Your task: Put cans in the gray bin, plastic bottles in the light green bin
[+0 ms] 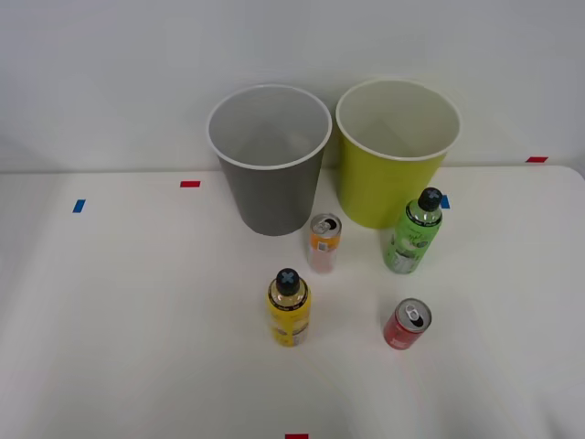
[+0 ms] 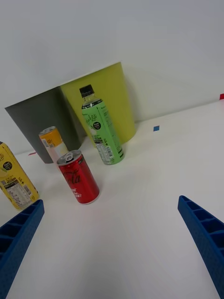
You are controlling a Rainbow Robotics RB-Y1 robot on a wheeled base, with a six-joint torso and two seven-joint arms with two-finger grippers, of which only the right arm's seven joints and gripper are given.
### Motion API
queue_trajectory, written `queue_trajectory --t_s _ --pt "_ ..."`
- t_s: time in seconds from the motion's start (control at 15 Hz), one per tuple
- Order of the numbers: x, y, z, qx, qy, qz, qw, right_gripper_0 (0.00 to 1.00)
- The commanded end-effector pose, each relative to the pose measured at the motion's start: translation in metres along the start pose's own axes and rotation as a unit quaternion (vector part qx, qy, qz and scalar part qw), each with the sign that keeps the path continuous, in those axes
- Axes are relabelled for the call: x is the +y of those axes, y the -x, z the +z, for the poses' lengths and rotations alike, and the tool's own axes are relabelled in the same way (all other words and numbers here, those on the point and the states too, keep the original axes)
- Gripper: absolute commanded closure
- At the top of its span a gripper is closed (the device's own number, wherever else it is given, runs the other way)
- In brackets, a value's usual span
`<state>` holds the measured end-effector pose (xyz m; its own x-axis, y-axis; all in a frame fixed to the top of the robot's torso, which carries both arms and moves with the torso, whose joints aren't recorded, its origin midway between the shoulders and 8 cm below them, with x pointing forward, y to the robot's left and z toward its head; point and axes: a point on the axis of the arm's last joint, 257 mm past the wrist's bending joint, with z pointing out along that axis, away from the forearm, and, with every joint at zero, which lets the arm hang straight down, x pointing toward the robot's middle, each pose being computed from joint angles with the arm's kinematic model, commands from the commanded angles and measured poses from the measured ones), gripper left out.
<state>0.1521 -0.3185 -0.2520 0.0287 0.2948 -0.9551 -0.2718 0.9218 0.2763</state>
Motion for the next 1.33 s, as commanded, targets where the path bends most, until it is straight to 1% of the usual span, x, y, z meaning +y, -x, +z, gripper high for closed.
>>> queue_trajectory --t_s 0.07,1.33 --pt "0.0000 0.0000 0.0000 0.000 0.000 0.000 1.000 0.00" --pt "0.0000 0.0000 0.0000 0.000 0.000 0.000 1.000 0.00"
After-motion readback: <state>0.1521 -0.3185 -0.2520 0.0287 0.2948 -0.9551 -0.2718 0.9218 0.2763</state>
